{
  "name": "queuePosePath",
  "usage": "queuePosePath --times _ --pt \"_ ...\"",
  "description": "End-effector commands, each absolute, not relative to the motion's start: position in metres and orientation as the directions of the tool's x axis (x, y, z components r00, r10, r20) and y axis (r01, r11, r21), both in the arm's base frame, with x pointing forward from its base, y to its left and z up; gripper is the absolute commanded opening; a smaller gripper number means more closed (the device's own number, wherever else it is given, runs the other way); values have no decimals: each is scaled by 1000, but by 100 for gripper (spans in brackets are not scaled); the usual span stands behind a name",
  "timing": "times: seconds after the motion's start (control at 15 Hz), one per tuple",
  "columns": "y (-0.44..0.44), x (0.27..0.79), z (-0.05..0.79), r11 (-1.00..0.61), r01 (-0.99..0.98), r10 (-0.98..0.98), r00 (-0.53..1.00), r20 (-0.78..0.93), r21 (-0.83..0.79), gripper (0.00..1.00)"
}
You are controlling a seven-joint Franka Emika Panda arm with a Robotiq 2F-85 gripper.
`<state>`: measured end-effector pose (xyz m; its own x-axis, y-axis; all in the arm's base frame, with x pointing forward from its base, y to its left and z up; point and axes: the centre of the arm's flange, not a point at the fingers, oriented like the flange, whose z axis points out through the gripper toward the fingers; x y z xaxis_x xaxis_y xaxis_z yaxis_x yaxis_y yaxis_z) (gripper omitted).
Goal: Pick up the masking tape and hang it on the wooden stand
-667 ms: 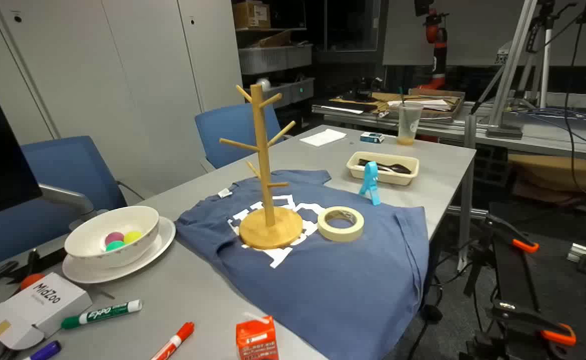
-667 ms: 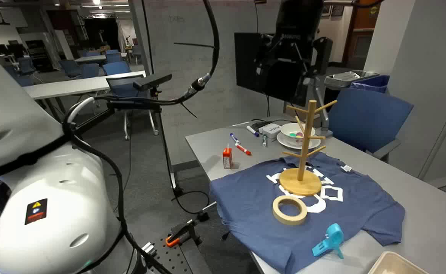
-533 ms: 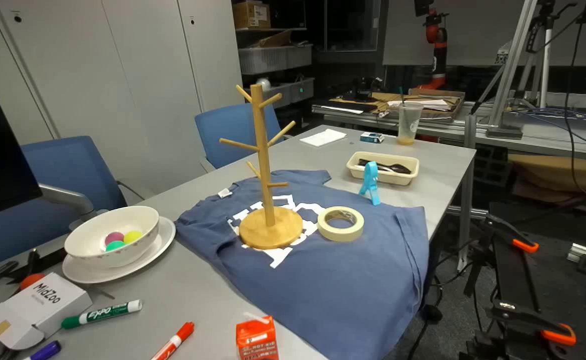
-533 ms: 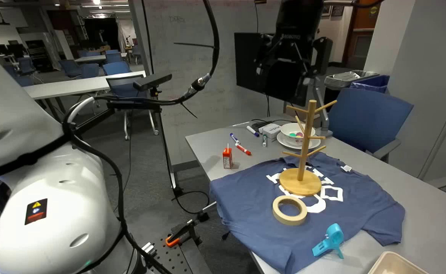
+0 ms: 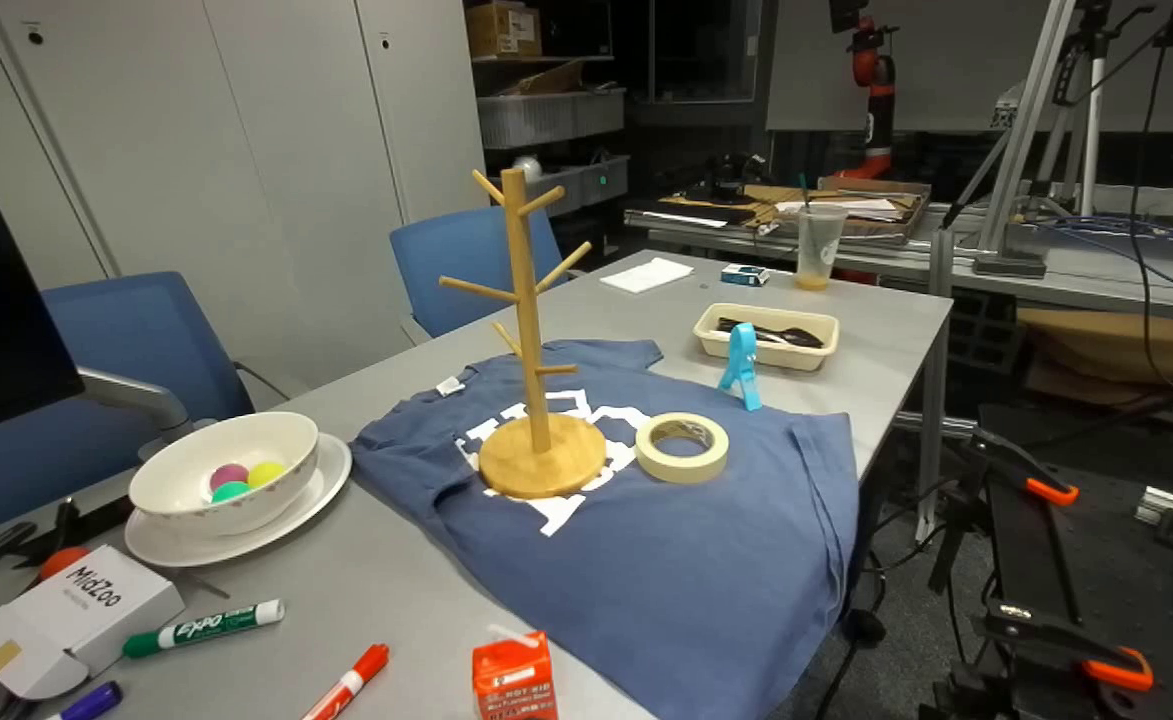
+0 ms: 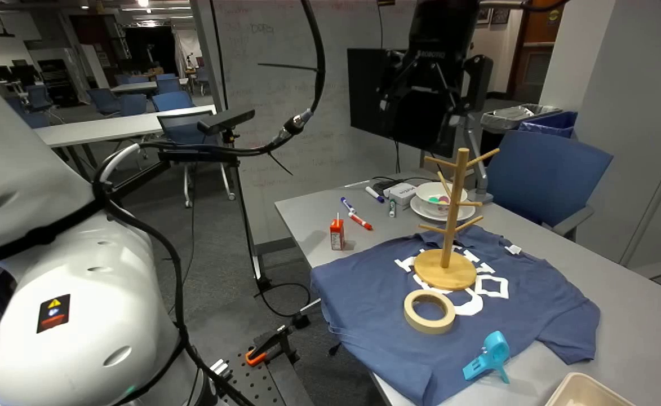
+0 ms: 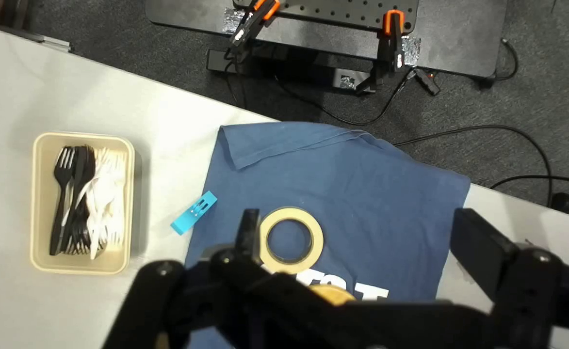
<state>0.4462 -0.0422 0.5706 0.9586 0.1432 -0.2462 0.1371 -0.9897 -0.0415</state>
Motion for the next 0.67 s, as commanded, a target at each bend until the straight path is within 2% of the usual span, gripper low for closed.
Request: queuePosePath --times 0.0,0.6 --pt "-42 446 571 -990 137 143 959 -246 -41 100" --pt "-37 450 561 -992 124 127 975 -185 -24 100"
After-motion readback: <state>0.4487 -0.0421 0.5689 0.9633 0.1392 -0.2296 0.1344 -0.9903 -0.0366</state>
